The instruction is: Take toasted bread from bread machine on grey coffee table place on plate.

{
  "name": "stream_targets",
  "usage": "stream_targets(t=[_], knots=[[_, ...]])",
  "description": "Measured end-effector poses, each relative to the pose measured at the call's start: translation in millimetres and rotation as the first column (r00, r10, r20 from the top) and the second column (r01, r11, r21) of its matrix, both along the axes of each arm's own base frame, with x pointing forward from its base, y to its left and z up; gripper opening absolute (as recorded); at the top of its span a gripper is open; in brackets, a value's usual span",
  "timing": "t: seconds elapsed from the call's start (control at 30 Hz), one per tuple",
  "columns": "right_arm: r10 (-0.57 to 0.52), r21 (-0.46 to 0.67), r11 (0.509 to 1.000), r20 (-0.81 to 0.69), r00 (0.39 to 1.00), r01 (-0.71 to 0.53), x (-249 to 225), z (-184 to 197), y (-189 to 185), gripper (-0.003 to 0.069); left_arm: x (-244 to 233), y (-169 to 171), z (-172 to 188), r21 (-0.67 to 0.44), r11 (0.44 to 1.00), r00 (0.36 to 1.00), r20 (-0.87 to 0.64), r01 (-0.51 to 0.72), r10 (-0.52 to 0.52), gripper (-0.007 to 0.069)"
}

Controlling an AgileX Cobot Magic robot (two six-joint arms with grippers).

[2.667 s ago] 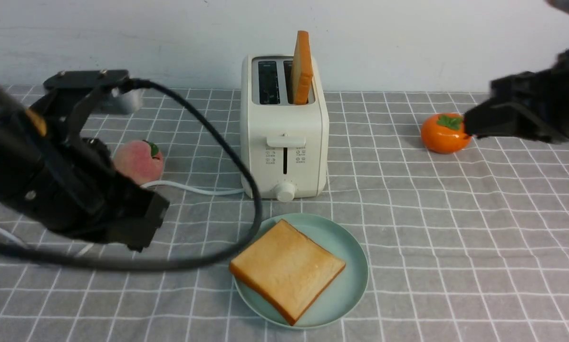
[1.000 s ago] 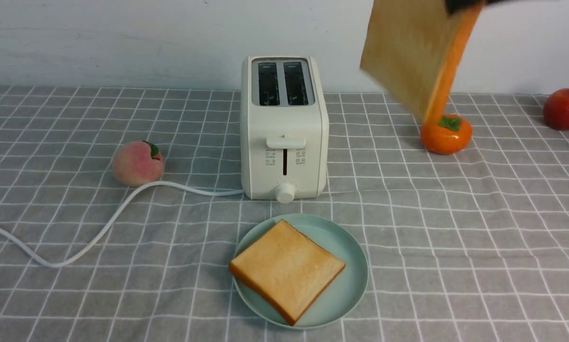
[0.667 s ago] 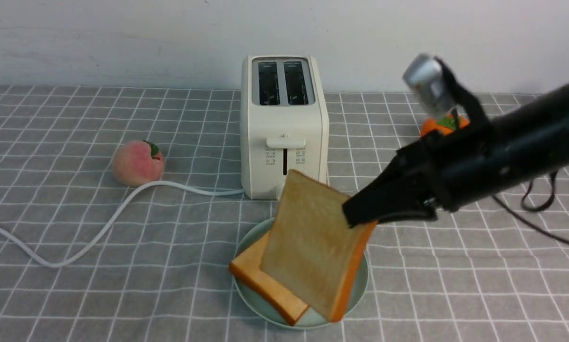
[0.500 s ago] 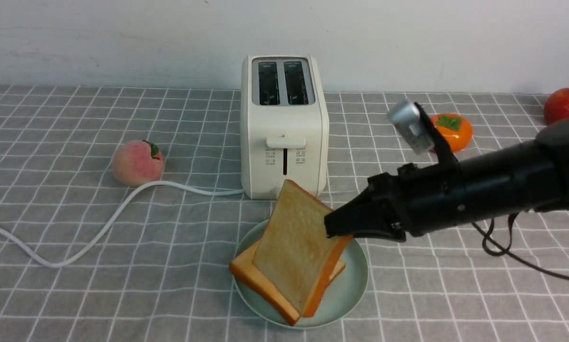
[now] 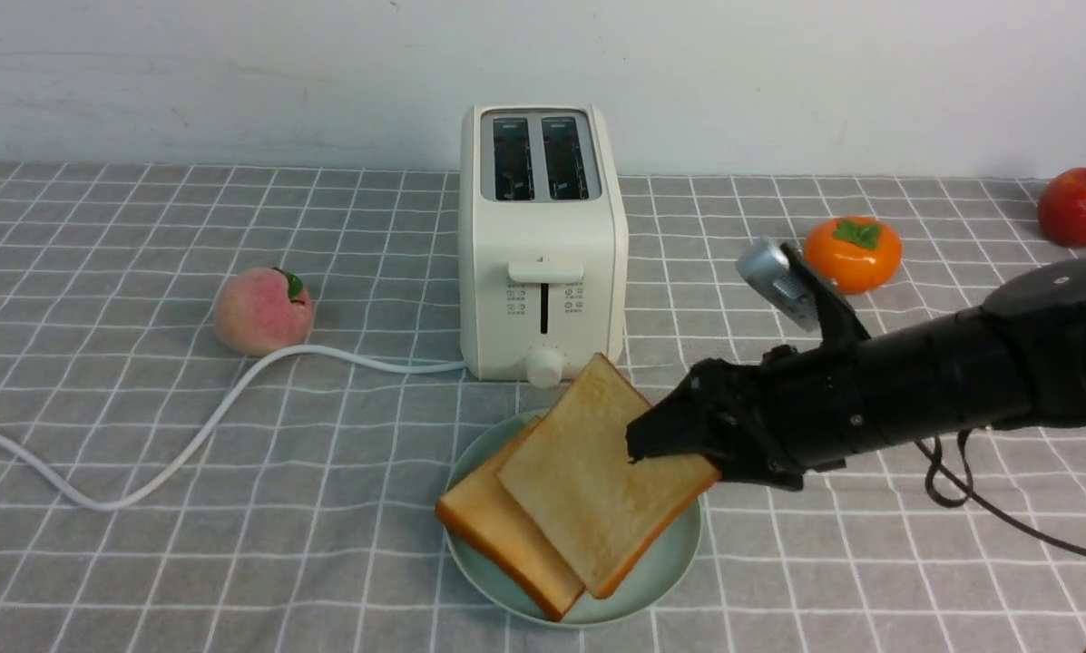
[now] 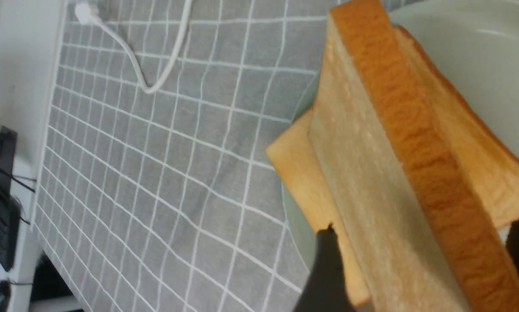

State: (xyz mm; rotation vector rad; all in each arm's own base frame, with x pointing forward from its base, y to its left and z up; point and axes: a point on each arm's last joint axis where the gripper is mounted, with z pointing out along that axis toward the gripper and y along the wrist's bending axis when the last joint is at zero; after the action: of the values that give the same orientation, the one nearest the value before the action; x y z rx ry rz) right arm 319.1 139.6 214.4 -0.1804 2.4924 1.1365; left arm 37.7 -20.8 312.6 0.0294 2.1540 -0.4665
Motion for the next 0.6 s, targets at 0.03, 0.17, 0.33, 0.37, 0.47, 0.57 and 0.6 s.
stream_targets(t=[0.03,0.17,0.33,0.37,0.47,0.57,0.6], knots=[[0.031,-0.043,0.999,0.026,0.999,-0.03,-1.9,7.0,-11.8,0.0578,-0.5,0.1,-0.7,0.003,1.0,1.0,-0.009,0.001,-0.001,-0.0014],[0.04,-0.117,0.993,0.078,0.996,-0.031,-5.8,31.3,-33.2,0.0587,-0.6,0.1,-0.9,0.004,1.0,1.0,-0.011,0.001,-0.001,-0.0014],[0.017,-0.31,0.949,0.224,0.975,0.054,-28.4,103.7,-74.8,0.0487,-0.4,0.1,-0.6,-0.003,1.0,1.0,-0.01,-0.003,0.003,-0.0014],[0.014,-0.338,0.938,0.247,0.969,0.072,-35.3,118.0,-80.4,0.0456,-0.4,0.1,-0.6,-0.008,1.0,1.0,-0.012,-0.006,0.006,-0.0014],[-0.035,-0.41,0.892,0.354,0.935,0.189,-73.9,174.2,-95.4,0.0288,0.0,0.0,0.0,-0.044,0.999,0.999,-0.019,-0.03,0.029,-0.0014],[-0.102,-0.409,0.853,0.478,0.872,0.324,-117.8,212.0,-105.8,0.0098,2.1,0.3,3.1,-0.087,0.994,0.998,0.003,-0.059,0.059,-0.0014],[-0.12,-0.4,0.841,0.519,0.847,0.364,-136.0,221.7,-108.9,0.0041,3.4,0.4,5.3,-0.105,0.992,0.997,0.025,-0.067,0.07,-0.0014]])
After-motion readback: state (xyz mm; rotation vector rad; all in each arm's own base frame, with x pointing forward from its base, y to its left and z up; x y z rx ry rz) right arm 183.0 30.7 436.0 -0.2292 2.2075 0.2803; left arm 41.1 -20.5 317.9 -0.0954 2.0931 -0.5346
